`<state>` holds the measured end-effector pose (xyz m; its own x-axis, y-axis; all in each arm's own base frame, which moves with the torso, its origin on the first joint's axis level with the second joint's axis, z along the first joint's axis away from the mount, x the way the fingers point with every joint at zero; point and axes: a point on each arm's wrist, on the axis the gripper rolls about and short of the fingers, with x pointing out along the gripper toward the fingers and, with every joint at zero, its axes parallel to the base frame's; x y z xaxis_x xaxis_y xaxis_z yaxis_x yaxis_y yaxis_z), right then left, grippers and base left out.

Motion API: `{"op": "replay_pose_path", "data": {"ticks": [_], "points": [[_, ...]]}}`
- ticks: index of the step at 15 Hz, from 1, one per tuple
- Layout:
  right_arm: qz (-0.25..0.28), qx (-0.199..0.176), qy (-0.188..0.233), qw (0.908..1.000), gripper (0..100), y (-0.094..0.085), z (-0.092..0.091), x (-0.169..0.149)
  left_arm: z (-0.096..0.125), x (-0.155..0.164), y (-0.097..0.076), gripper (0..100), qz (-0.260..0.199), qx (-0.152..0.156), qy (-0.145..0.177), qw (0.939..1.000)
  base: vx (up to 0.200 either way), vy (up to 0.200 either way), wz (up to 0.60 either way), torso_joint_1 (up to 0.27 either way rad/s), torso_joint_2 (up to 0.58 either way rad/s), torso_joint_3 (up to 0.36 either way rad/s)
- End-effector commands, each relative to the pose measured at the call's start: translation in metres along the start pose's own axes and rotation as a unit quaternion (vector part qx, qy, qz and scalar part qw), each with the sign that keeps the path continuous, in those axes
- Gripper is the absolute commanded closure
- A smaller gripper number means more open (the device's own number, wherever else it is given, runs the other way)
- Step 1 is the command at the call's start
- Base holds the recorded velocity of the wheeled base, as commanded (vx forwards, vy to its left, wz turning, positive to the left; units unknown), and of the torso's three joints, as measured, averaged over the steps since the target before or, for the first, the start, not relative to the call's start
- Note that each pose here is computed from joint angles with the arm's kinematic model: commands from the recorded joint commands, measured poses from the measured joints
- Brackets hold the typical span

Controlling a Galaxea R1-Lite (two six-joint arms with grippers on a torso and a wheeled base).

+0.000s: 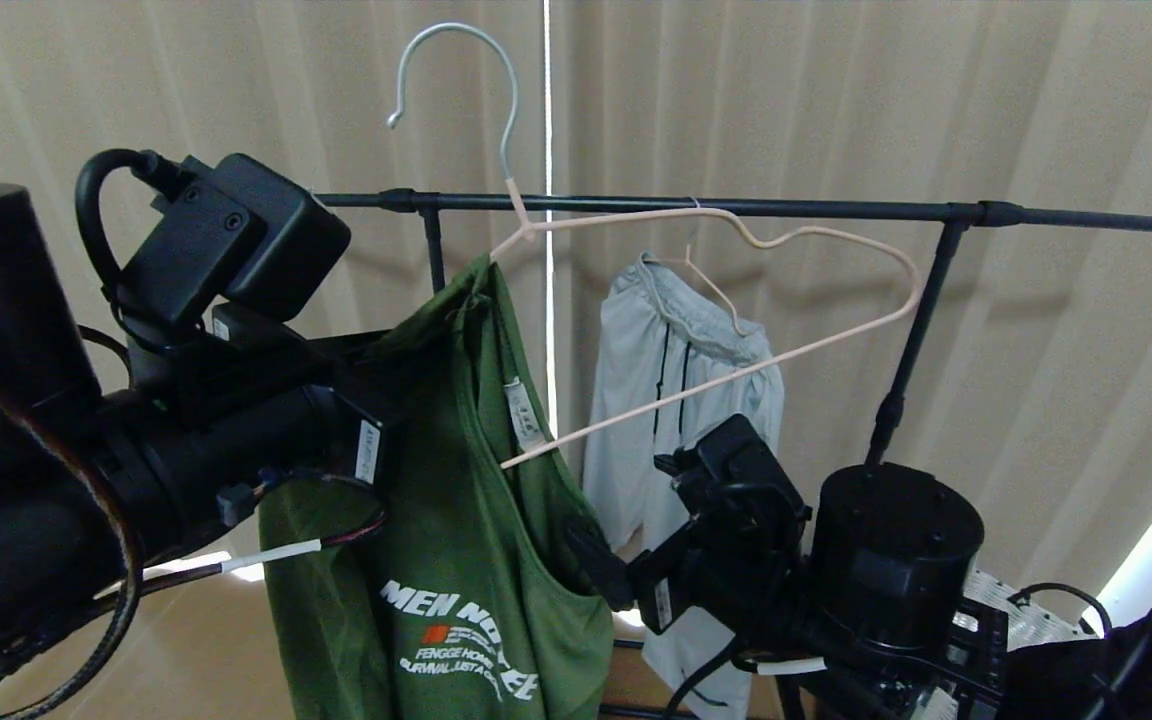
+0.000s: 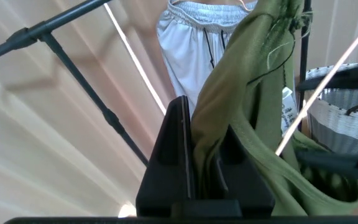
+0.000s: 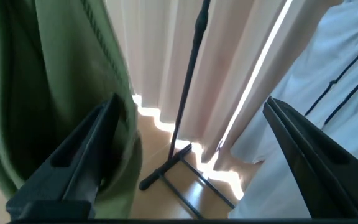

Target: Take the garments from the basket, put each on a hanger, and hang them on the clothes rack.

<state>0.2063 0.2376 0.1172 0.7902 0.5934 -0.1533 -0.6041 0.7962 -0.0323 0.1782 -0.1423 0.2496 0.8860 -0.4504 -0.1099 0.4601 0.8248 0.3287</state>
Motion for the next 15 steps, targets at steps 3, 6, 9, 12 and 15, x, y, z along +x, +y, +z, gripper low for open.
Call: {"op": "replay_pose_path", "data": {"ticks": [3,6,9,12,15], "points": [[-0.023,-0.005,0.035,0.9991,0,-0.015,-0.023,-0.011,0.002,-0.003,0.002,100,0.003,-0.001,-0.005,1.0000,0.000,0.000,0.00,0.000,0.00,0.000],[-0.097,0.004,0.031,0.9948,0,-0.059,-0.031,-0.022,0.001,-0.005,0.003,100,0.005,-0.001,-0.005,1.0000,0.000,0.000,0.00,0.000,0.00,0.000],[-0.165,0.004,0.015,0.9861,0,-0.099,-0.024,-0.033,-0.013,-0.004,0.003,100,0.006,0.007,0.022,0.9997,0.000,0.000,0.00,0.000,0.00,0.000],[-0.215,0.007,-0.015,0.9764,0,-0.129,-0.009,-0.037,-0.044,-0.004,0.009,100,0.018,0.087,0.081,0.9927,0.000,0.000,0.00,0.000,0.00,0.000],[-0.222,0.008,-0.033,0.9745,0,-0.134,-0.001,-0.032,-0.060,-0.002,0.008,100,0.013,0.120,0.112,0.9864,0.000,0.000,0.00,0.000,0.00,0.000]]}}
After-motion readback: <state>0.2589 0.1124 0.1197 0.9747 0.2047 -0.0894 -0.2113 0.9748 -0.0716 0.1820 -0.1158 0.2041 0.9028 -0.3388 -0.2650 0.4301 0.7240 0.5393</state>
